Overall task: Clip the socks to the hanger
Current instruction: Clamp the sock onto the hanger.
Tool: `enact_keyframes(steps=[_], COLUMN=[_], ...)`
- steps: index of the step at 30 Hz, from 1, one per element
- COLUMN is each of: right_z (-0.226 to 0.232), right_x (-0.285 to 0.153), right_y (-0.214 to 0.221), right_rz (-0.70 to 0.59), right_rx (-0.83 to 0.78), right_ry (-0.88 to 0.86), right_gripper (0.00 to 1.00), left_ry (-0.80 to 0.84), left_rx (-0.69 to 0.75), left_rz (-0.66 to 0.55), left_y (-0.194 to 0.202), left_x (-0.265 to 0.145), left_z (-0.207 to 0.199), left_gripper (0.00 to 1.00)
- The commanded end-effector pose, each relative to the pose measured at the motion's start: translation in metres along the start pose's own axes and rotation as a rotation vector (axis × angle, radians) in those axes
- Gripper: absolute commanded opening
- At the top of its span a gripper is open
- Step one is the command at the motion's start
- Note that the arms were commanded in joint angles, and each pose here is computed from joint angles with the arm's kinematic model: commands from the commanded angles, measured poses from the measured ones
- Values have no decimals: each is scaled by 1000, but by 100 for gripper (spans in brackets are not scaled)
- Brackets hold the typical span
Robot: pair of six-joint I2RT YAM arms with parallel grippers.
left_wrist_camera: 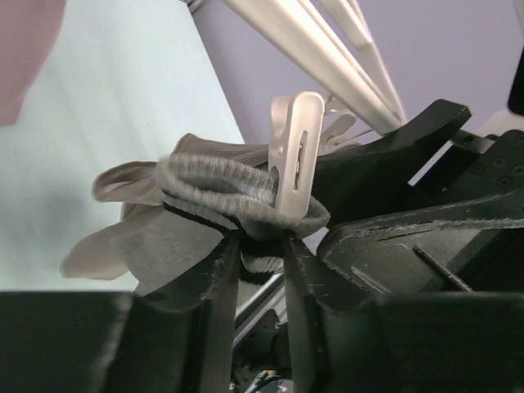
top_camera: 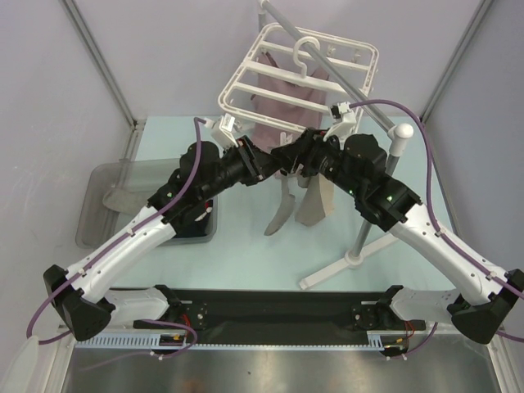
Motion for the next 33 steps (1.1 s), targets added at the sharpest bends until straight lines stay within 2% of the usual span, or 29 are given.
enact_keyframes(steps=[1, 4, 7, 12, 16, 19, 23, 27, 30, 33], right_z=[4, 4, 3, -1, -6, -7, -4, 0, 4, 5], right_x=[-7, -10, -15, -24, -31, -35, -40, -46, -49, -52], right_y=[2, 1, 0, -1, -2, -2, 0, 0, 0, 1], right_rz=[32, 30, 32, 43, 35, 40, 64, 86, 99, 115], right_rx=[7, 1, -14, -59, -89, -109, -118, -126, -138, -151], right_ry=[-20, -13, -4, 14, 49, 48, 13, -27, -62, -83], right_gripper=[61, 65, 67, 68, 68, 68, 69, 69, 69, 69], left_ry=[70, 53, 26, -41, -106, -151, -155, -191, -176, -259], left_rx=[3, 15, 33, 96, 170, 253, 387, 462, 621, 722], left_rz=[-38, -39, -29, -17, -78, -127, -162, -216, -299, -377], left_y=[-11, -6, 1, 21, 23, 16, -2, -22, -35, -44], left_x=[-8, -13, -22, -44, -77, -90, -95, -93, -89, -84], left_z=[-18, -12, -3, 22, 34, 38, 32, 36, 36, 46], left_gripper=[41, 55, 61, 58, 50, 53, 56, 57, 55, 56])
Point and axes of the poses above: each gripper's point midway between its finger pads, its own x axis out along the fingers, its own z axis along the line the jaws close on, y = z × x, the point moved 9 cm from there along -x, back along the fingers, and after that the axes turned 5 degrees about x, right-handed, at the moved point
